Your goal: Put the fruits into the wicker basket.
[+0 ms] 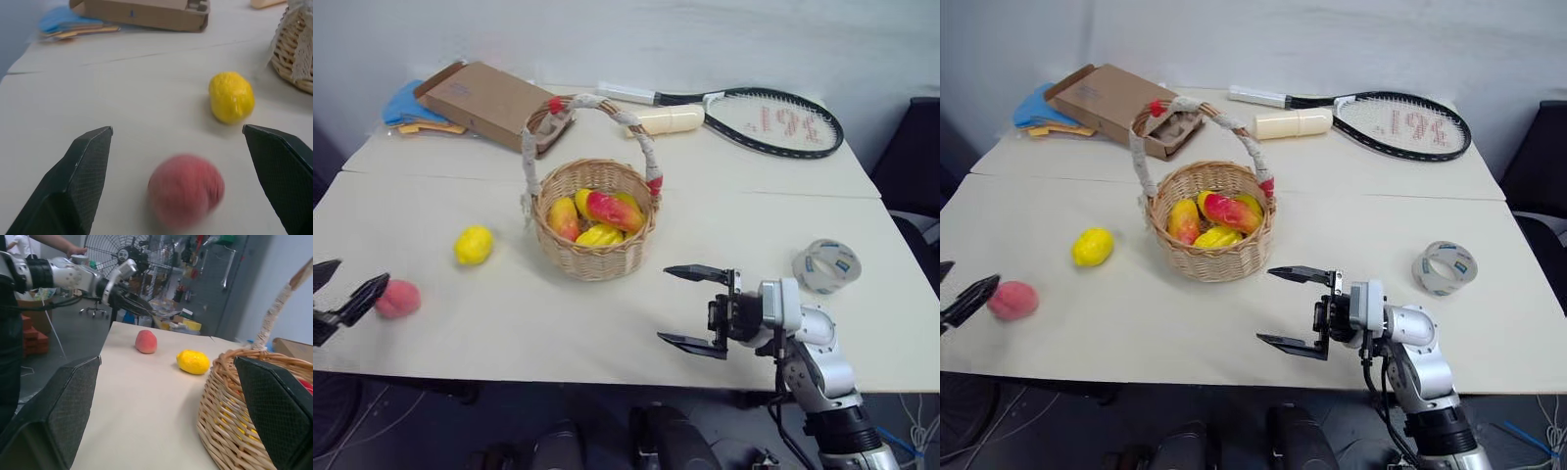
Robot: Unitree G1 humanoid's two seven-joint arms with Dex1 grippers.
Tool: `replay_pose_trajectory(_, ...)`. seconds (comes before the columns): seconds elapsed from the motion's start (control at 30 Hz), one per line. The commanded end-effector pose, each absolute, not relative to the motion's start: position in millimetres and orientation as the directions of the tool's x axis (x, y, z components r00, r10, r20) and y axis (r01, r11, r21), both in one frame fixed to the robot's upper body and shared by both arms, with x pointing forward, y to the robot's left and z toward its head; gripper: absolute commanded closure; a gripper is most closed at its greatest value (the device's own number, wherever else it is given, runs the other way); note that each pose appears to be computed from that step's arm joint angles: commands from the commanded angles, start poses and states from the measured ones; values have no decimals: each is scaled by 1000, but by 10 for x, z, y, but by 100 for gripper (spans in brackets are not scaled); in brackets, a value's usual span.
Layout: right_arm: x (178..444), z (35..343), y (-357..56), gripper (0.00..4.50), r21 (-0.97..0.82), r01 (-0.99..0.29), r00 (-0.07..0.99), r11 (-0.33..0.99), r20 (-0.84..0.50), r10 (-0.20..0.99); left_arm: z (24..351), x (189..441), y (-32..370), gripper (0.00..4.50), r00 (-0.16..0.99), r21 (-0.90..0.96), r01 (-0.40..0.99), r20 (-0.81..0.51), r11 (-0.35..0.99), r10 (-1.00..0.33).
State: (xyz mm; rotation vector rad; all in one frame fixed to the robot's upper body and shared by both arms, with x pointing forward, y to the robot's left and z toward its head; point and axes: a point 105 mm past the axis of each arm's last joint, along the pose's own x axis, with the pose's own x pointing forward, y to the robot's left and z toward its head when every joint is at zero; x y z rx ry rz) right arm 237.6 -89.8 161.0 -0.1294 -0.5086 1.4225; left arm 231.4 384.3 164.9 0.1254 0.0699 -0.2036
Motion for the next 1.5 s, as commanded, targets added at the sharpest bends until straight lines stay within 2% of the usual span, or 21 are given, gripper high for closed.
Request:
replay_pose_trajectory(0.03,2351,1673,-917,0,-406,-895,76,183,267,961,1539,2424,3976,3,984,125,138,-131,983,-121)
replay_pose_trajectory(0.17,2324,1702,-894,0,-407,-892,86,195,271,959,1340,2509,3904,3,958,72,196,-226,978,-175)
replay_pose_trajectory(0.27,2331,1711,-899,0,-409,-889,98,206,271,958,1276,2501,3881,57,941,33,212,-276,977,-195)
replay_pose_trajectory(0.4,2338,1723,-906,0,-411,-884,113,224,276,954,1225,2461,3888,172,921,25,230,-329,973,-209)
replay_pose_trajectory(0.47,2338,1722,-916,0,-412,-881,120,232,279,953,1269,2453,3888,192,923,11,231,-319,973,-216)
replay_pose_trajectory(0.53,2340,1736,-940,0,-420,-872,132,250,290,948,1495,2499,3749,195,926,2,304,-237,953,-295)
replay_pose_trajectory(0.6,2370,1751,-1002,0,-416,-860,173,296,307,936,1832,2541,3391,195,874,16,471,-140,882,-465)
replay_pose_trajectory(0.67,2427,1767,-1100,0,-396,-843,239,364,331,913,2103,2533,2913,195,750,44,659,-102,750,-653)
replay_pose_trajectory(0.7,2452,1779,-1141,0,-380,-835,270,398,347,898,2179,2534,2754,195,705,48,709,-92,704,-704)
replay_pose_trajectory(0.77,2556,1863,-1305,0,-266,-795,400,546,449,799,2360,2655,2342,195,605,82,794,-22,602,-796)
replay_pose_trajectory(0.87,2560,1876,-1399,0,-249,-755,459,607,460,760,2518,2874,1859,195,525,149,837,46,526,-850)
replay_pose_trajectory(0.97,2555,1867,-1469,0,-242,-710,515,661,463,722,2536,3089,1456,195,485,175,856,54,487,-873)
replay_pose_trajectory(1.1,2483,1807,-1505,0,-240,-678,559,695,446,699,2392,3393,1189,195,519,206,834,20,512,-854)
replay_pose_trajectory(1.17,2436,1785,-1513,0,-250,-664,572,705,437,693,2332,3441,1142,122,514,228,835,4,501,-858)
replay_pose_trajectory(1.3,2407,1793,-1529,0,-252,-642,590,724,440,677,2425,3409,1225,1,529,296,806,31,513,-848)
replay_pose_trajectory(1.43,2421,1845,-1489,0,-261,-658,568,707,444,693,2453,3288,1529,1,587,345,755,25,558,-809)
replay_pose_trajectory(1.5,2418,1911,-1350,0,-284,-721,486,632,442,754,2445,3121,1894,1,642,365,698,61,616,-764)
